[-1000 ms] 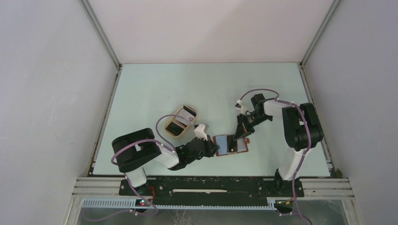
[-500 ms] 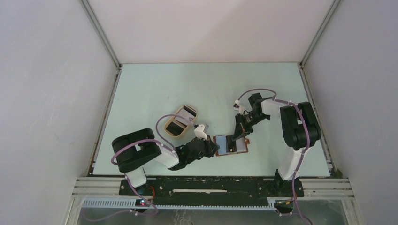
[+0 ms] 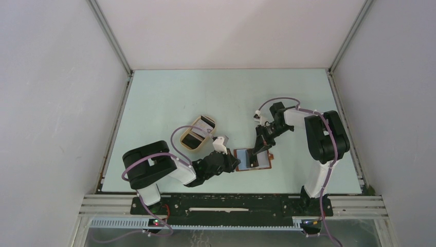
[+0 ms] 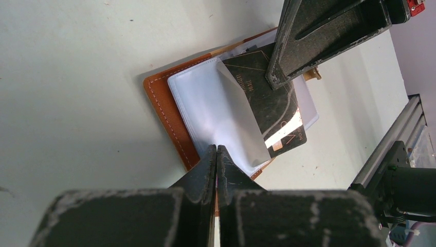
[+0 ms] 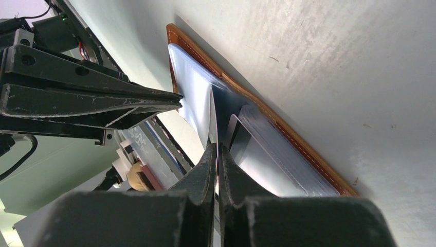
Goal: Put the credit cards into the card holder
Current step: Insert the credit card into the card holder.
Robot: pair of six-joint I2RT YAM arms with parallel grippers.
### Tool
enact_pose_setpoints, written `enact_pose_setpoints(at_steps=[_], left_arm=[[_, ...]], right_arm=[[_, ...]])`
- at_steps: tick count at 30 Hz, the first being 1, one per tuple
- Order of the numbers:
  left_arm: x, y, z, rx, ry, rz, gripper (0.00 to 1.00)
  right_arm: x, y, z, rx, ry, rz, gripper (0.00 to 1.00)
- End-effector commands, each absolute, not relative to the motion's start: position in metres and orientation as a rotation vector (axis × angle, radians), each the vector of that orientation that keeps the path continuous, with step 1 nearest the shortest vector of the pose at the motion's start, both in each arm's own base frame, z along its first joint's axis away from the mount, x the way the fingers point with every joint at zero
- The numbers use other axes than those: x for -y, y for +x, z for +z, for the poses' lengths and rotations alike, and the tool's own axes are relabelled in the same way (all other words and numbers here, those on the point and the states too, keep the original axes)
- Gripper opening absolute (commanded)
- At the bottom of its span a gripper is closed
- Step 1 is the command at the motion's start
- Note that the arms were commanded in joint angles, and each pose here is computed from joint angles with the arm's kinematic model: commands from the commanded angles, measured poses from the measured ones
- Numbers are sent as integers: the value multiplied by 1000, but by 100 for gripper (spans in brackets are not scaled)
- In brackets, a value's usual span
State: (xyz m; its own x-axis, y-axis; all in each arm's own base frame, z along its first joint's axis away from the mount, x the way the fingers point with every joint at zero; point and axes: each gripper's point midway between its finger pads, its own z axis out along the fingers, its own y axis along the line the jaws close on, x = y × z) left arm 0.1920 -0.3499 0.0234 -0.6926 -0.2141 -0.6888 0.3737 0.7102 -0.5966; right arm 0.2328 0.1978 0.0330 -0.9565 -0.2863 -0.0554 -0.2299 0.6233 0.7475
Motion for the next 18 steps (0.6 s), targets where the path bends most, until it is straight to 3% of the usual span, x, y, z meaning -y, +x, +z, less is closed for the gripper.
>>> enact_pose_setpoints(at_steps=[1,14,18], left_arm=[[358,197,39,-2086,123,-982,3],[357,196,44,-2060,122,-1008,3],[359,193,53,-2035,122,-1046,9]], right_arm=[[-203,236,31,2771,454,-1235,9],[-215,235,30,2743,495,-1233,14],[-214,237,32,2750,500,-1242,19]])
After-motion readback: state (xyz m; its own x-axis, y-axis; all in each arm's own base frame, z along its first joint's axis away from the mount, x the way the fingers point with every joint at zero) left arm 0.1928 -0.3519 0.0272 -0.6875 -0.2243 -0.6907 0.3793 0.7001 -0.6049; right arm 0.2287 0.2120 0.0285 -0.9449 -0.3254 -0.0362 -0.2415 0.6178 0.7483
